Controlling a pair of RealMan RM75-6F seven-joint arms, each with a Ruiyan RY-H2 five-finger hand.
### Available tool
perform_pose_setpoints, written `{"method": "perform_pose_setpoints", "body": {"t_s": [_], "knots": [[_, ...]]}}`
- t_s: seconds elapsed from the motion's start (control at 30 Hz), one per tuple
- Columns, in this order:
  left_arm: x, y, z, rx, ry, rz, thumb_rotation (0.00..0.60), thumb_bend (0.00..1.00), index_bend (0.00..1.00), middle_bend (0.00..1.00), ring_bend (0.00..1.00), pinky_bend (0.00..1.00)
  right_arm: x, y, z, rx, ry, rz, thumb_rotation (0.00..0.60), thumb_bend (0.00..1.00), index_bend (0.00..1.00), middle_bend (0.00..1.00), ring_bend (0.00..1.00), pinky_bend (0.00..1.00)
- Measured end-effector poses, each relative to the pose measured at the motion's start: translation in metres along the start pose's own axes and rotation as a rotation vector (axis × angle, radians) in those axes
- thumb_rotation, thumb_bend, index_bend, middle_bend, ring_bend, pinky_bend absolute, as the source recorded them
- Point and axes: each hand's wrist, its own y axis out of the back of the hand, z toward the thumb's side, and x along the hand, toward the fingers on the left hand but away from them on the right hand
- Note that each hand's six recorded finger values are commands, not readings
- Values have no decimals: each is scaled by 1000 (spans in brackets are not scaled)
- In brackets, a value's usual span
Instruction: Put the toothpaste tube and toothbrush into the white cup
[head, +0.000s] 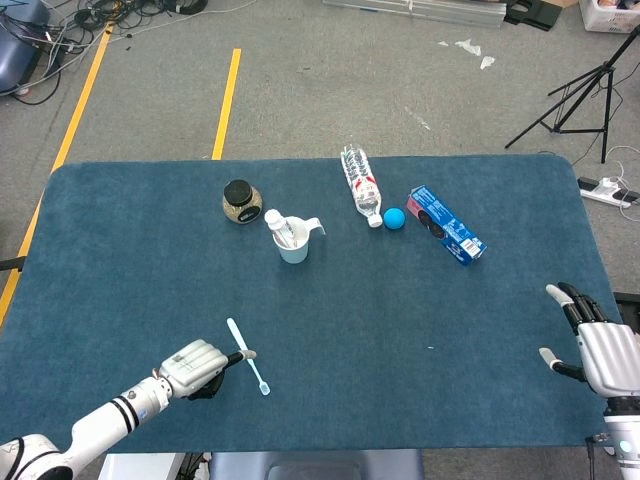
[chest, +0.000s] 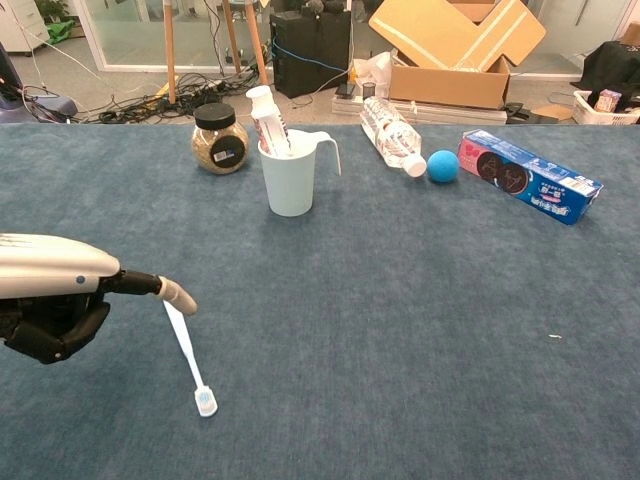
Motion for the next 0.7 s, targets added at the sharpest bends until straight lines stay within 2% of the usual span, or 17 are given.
{"method": "perform_pose_setpoints", "body": {"t_s": [0.23,0.53,0.63,0.7], "knots": [[11,-3,4,-13,-16,-2,600,1000,110,1000,1000,1000,-1,-1,-1,3,-4,2,600,140,161,132,178,540],[22,-13,3,-16,-18,-36,600,1000,116,1000,1000,1000,-1,0,-2,-1,-5,2,600,139,161,132,178,540],[24,-13,-3,-6,-6,-23,600,915,117,966,961,994,-1,1,-3,-2,-8,2,600,139,161,132,178,540],[24,-10,-8,14,2,-3,600,832,117,854,863,940,-1,1,-3,-2,-9,2,600,139,161,132,178,540]]}}
